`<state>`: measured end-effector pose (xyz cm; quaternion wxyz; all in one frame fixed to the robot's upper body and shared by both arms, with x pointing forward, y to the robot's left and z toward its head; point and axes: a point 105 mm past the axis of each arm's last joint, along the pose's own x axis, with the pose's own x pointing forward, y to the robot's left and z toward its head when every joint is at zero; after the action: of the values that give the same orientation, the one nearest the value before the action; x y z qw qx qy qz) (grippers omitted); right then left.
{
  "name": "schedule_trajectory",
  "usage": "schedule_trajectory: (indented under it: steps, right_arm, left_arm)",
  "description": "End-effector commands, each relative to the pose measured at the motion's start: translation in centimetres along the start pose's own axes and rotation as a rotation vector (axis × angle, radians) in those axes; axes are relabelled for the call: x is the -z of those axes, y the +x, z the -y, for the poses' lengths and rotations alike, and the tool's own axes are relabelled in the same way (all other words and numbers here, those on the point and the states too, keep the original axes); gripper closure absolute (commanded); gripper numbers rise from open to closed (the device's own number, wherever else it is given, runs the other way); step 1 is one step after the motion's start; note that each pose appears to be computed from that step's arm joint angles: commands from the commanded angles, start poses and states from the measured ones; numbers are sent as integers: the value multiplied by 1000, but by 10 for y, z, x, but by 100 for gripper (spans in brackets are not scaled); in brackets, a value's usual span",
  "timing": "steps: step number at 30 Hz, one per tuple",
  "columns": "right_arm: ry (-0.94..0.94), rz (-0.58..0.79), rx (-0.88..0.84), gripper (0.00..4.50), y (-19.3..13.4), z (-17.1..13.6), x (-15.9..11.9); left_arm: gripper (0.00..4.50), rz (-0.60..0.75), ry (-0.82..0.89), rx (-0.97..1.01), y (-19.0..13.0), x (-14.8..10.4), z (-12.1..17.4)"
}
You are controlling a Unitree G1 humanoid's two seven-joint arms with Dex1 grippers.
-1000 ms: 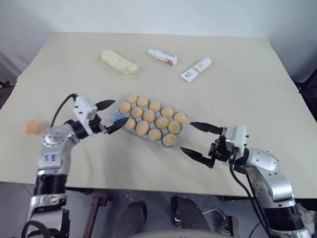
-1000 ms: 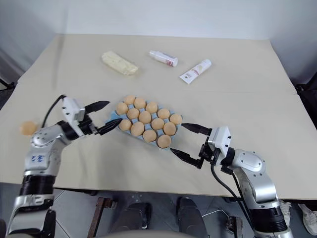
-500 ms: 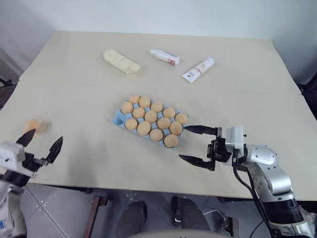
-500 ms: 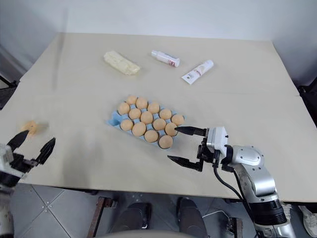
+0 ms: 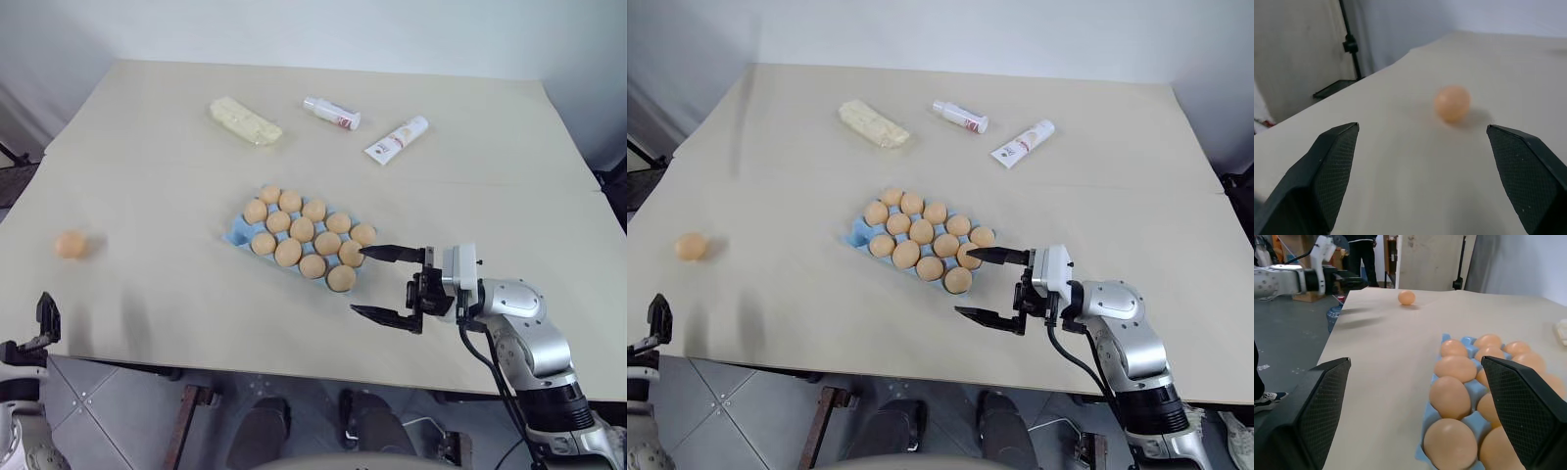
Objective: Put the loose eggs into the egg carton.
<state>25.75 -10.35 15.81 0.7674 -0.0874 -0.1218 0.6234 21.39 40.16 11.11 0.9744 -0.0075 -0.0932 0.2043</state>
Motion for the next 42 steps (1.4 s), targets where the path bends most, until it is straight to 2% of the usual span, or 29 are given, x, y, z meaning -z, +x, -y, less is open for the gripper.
schedule_trajectory:
  steps: [1,6,10,16,22,25,30,32,34,37,40,42]
  right_arm:
    - [-17,26,-16,0,4,-1,-7]
    - [-8,31,-14,0,7,-3,-6]
    - [-5,35,-2,0,8,-4,-5]
    - [0,31,28,0,6,-4,-4]
    - [0,31,50,0,4,-3,-3]
    - [-2,32,57,0,5,-3,-4]
    - [0,33,65,0,4,-2,-3]
    - [2,32,68,0,4,-3,-3]
    - [4,32,71,0,3,-3,-2]
    - [8,27,76,0,2,-3,-1]
    - [13,19,85,0,0,-3,0]
    - [15,16,86,0,0,-3,1]
  left_arm:
    - [5,10,29,-2,32,-12,4]
    - [5,-7,45,2,77,-15,19]
    - [5,-34,50,-28,101,-14,25]
    - [5,-77,56,-93,112,-6,20]
    - [5,-174,33,-61,116,14,26]
    - [64,-193,49,-72,117,18,24]
    - [221,-216,54,-83,116,23,20]
    - [254,-192,46,-70,115,20,21]
    - [254,-95,64,41,116,3,35]
    - [254,53,117,329,108,-22,79]
    - [254,122,194,695,83,-33,138]
    - [254,114,173,870,68,-33,167]
